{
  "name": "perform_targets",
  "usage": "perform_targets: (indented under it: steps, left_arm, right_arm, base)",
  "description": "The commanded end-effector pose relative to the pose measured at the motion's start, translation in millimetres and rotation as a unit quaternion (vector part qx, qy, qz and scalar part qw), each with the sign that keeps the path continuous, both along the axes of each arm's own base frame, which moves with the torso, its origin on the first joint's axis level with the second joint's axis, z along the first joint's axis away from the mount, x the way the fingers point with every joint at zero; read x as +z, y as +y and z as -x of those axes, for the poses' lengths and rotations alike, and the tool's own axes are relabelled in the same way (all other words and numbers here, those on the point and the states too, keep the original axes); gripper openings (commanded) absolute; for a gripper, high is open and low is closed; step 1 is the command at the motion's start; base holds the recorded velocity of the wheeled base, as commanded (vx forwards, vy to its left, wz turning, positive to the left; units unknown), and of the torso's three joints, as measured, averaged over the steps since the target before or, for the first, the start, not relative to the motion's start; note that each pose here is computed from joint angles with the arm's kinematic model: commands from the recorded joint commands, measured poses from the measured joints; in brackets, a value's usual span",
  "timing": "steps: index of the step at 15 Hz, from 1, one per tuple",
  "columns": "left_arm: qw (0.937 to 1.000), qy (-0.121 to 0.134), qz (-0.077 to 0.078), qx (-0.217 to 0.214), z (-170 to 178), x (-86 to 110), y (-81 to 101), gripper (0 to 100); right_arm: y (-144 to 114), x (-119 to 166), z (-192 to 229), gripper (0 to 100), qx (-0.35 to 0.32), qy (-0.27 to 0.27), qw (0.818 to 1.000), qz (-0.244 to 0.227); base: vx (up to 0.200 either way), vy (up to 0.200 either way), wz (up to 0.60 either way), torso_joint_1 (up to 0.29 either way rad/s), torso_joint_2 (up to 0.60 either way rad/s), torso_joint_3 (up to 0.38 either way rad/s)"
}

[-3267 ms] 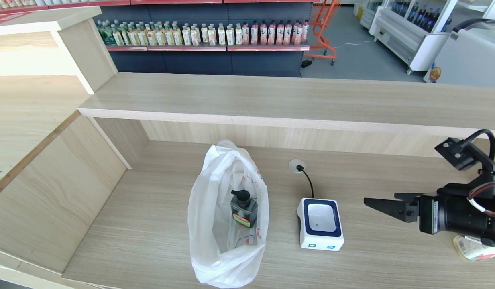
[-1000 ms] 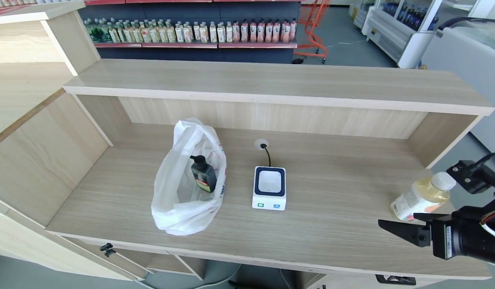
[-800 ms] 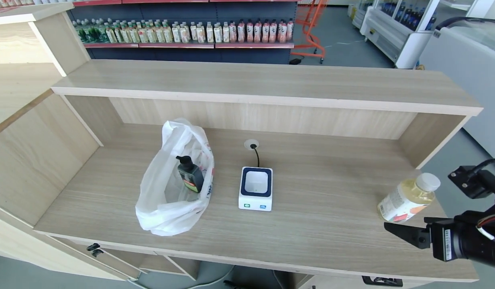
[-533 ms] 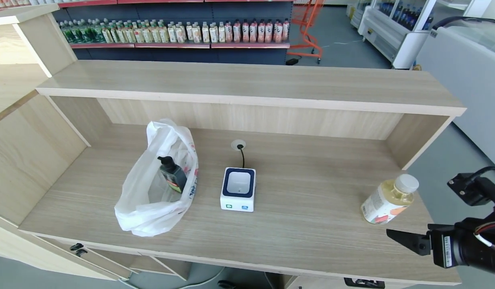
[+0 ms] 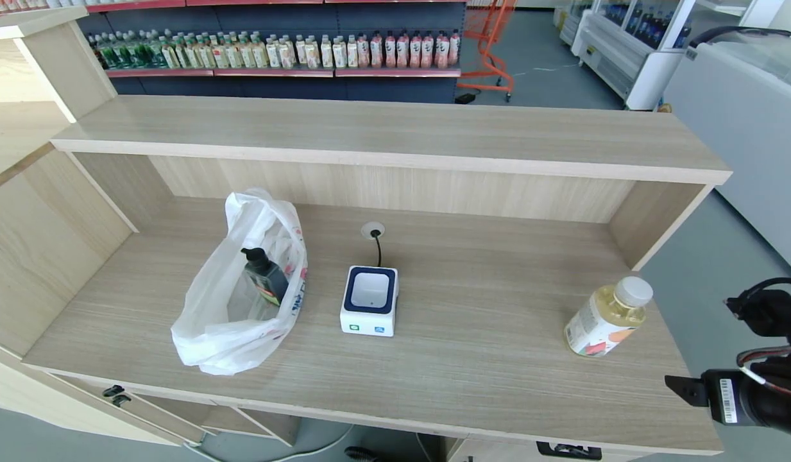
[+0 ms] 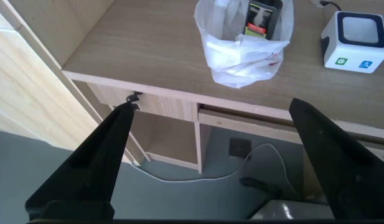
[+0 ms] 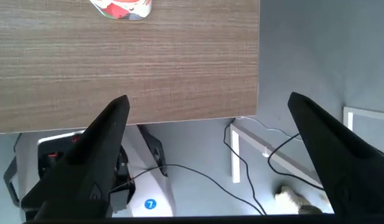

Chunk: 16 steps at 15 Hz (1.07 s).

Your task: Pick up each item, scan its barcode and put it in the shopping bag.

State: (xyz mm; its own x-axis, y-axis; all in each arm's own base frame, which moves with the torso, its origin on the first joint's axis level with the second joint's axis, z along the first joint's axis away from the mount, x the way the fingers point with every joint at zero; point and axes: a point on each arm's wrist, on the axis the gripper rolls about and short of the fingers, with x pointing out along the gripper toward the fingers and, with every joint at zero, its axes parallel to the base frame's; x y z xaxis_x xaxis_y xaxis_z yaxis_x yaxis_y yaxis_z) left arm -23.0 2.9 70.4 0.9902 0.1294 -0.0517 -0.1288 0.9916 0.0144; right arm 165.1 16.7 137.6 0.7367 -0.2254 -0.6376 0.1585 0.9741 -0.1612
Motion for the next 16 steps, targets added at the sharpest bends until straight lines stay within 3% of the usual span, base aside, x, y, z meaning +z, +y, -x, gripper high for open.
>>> perform_targets:
  steps: [1, 7, 13, 16]
  left_arm:
    - [1.0000, 0.000, 0.000, 0.000, 0, 0.0, 0.0, 100]
    - [1.0000, 0.000, 0.000, 0.000, 0, 0.0, 0.0, 100]
    - [1.0000, 0.000, 0.000, 0.000, 0, 0.0, 0.0, 100]
    - [1.0000, 0.000, 0.000, 0.000, 0, 0.0, 0.0, 100]
  right_arm:
    - [1, -7, -16, 100, -0.004, 0.000, 1.000, -0.021]
    - [9, -30, -61, 100, 0.057, -0.036, 0.995, -0.069]
    - [15, -56, -94, 100, 0.103, -0.058, 0.992, -0.045]
    - [19, -60, -102, 100, 0.175, -0.076, 0.981, -0.041]
  base:
    - [0.000, 0.000, 0.00, 0.000, 0.00, 0.000]
    - [0.000, 0.000, 0.00, 0.000, 0.00, 0.000]
    - [0.000, 0.000, 0.00, 0.000, 0.00, 0.000]
    - [0.000, 0.000, 0.00, 0.000, 0.00, 0.000]
